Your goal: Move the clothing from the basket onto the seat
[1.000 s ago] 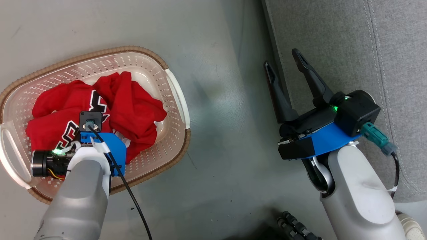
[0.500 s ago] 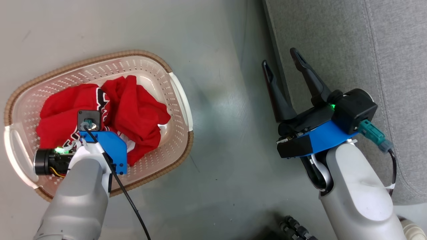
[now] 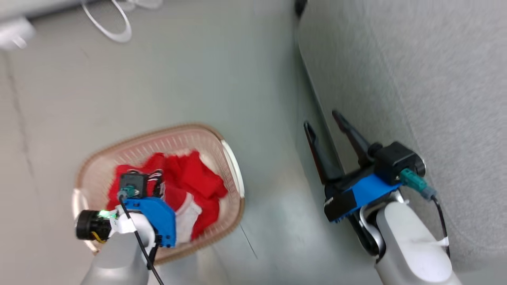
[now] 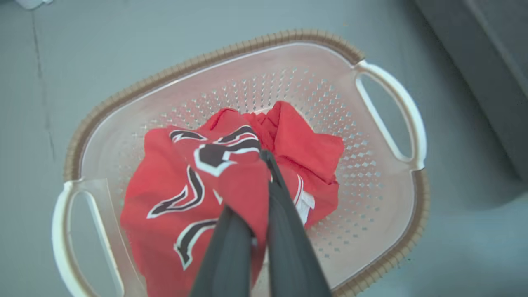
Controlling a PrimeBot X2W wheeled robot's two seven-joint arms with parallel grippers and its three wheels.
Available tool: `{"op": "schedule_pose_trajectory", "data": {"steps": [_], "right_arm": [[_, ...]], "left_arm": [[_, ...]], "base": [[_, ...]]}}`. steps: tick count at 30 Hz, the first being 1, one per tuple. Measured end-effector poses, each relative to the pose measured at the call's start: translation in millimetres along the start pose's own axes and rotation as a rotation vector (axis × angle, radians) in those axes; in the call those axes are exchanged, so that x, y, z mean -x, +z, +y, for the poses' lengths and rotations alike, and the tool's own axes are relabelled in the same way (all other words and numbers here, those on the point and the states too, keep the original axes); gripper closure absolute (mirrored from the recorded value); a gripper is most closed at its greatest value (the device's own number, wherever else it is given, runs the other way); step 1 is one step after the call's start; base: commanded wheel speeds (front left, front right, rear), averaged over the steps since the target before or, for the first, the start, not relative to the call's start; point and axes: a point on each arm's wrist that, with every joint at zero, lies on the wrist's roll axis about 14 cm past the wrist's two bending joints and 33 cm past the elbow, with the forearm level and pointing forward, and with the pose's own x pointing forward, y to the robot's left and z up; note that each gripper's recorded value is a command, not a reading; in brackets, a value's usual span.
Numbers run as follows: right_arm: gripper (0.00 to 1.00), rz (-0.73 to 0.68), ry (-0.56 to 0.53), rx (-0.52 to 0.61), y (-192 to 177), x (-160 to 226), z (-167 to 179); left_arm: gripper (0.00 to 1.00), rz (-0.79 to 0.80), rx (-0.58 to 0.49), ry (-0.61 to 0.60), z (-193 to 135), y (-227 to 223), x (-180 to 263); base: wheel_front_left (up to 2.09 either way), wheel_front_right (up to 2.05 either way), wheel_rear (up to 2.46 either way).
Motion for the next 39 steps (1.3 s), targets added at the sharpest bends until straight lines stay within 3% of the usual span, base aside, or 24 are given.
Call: {"op": "schedule_pose_trajectory", "data": {"steps": [10,18,21,27,39], "right_arm": [[0.00,-0.102,0.058,-0.019,52,49,37],[0.00,-0.181,0.118,-0.009,84,78,65],[0.00,-0.214,0.150,0.003,97,82,77],[0.00,-0.240,0.185,0.012,108,88,91],[0.00,-0.249,0.228,0.016,118,91,104]], "left_arm": [[1.00,-0.446,-0.084,-0.062,-35,146,93],[1.00,-0.728,-0.169,-0.257,-117,230,195],[1.00,-0.815,-0.203,-0.274,-135,256,230],[1.00,-0.877,-0.234,-0.288,-155,274,261],[1.00,-0.820,-0.232,-0.312,-167,263,246]], "base": [[0.00,0.00,0.00],[0.00,0.00,0.00],[0.00,0.00,0.00],[0.00,0.00,0.00],[0.00,0.00,0.00]]}}
